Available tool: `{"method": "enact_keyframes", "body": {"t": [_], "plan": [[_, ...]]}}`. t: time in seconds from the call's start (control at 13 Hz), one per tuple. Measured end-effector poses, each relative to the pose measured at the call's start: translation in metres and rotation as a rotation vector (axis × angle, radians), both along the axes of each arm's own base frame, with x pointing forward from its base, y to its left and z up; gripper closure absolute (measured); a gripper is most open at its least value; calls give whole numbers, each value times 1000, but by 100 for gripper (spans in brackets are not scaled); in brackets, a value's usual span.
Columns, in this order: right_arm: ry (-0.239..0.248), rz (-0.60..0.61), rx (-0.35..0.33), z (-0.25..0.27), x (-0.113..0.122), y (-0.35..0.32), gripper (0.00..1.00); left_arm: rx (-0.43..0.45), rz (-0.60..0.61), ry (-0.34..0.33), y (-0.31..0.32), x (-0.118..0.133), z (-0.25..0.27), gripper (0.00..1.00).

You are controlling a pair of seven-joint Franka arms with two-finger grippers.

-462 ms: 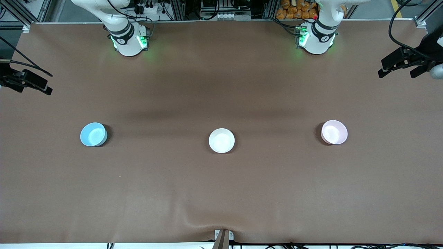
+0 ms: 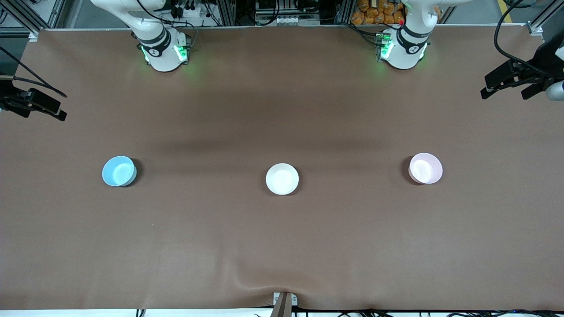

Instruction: Stack pink and blue bowls on white bowl

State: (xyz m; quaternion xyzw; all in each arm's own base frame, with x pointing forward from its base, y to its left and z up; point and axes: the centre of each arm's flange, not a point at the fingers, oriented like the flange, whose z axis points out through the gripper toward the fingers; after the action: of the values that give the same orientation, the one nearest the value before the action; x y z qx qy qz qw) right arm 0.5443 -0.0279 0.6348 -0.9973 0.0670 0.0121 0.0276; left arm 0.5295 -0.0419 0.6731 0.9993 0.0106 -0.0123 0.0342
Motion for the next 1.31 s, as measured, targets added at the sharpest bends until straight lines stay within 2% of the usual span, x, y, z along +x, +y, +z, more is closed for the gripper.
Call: {"method": "enact_keyframes", "body": {"t": [0.46,0.69,0.85,1.31], "plan": [[0,0,0,0,0,0,0,12,3,51,2,16,-28,0],[1,0,0,0,0,0,0,13,14,125,7,46,-80,0],[1,-1,0,0,0,0,0,53,14,157,11,68,-120,0],[2,-2,0,0,0,-1,0,80,-15,209,39,110,-229,0]]}}
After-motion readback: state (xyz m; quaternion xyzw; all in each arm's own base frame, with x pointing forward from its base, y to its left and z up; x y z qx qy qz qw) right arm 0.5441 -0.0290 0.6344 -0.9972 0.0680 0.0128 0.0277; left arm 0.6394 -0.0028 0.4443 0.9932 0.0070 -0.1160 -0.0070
